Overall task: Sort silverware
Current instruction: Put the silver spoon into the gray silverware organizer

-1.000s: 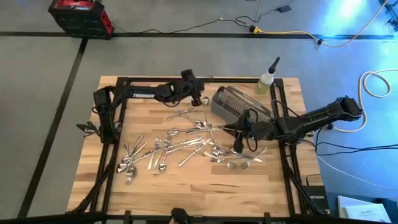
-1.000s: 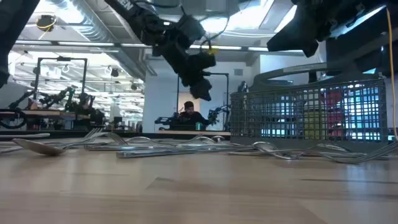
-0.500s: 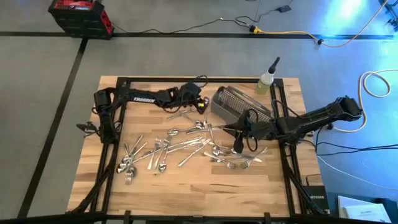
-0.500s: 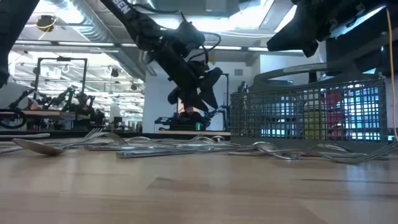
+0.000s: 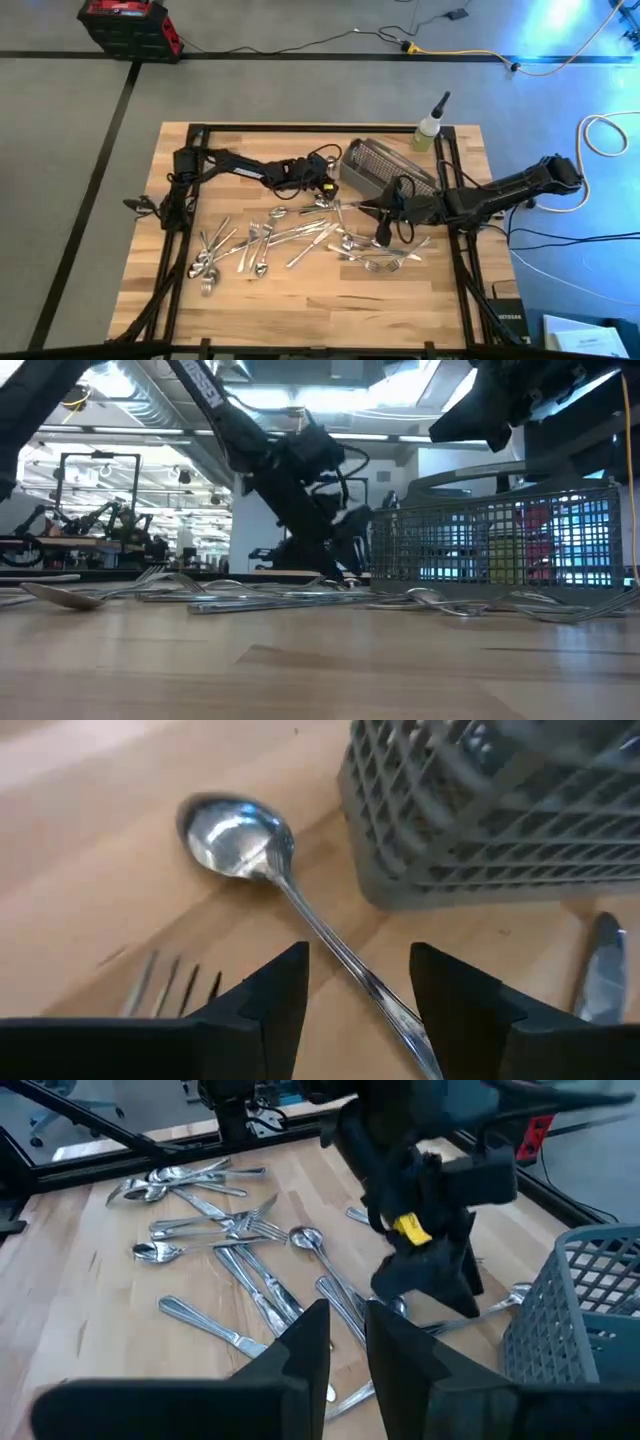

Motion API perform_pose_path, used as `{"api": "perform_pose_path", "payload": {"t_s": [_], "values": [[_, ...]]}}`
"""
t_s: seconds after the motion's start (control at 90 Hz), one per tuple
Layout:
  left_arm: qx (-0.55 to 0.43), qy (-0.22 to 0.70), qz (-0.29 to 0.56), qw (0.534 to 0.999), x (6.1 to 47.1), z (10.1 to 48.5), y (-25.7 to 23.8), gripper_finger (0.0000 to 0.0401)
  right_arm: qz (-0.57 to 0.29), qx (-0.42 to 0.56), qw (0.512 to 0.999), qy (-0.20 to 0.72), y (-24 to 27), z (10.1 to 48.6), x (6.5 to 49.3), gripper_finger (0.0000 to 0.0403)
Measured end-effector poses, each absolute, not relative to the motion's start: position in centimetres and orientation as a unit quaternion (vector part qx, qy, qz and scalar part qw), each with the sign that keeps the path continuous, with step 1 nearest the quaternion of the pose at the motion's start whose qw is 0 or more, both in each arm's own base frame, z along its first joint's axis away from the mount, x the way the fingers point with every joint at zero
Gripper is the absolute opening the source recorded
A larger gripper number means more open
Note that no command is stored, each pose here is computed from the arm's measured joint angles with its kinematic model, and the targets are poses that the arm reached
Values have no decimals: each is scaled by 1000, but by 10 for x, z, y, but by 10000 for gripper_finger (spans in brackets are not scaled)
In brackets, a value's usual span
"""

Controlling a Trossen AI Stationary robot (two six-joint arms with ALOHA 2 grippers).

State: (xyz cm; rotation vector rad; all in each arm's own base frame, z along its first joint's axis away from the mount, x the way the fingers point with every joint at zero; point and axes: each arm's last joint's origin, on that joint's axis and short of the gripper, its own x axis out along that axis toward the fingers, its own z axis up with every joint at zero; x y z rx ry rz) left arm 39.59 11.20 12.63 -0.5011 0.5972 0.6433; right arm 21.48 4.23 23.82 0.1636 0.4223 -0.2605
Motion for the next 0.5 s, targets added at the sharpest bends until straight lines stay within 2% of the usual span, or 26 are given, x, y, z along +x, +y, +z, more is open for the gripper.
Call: {"api": "perform_pose_path", "payload": {"t_s": [0.333,0.5], "values": [[-216,279,346,869,396,119,118,160,-131,80,966,210,42,238,215,51],[-185,281,362,869,394,119,124,119,-134,79,965,209,42,238,215,51]]}}
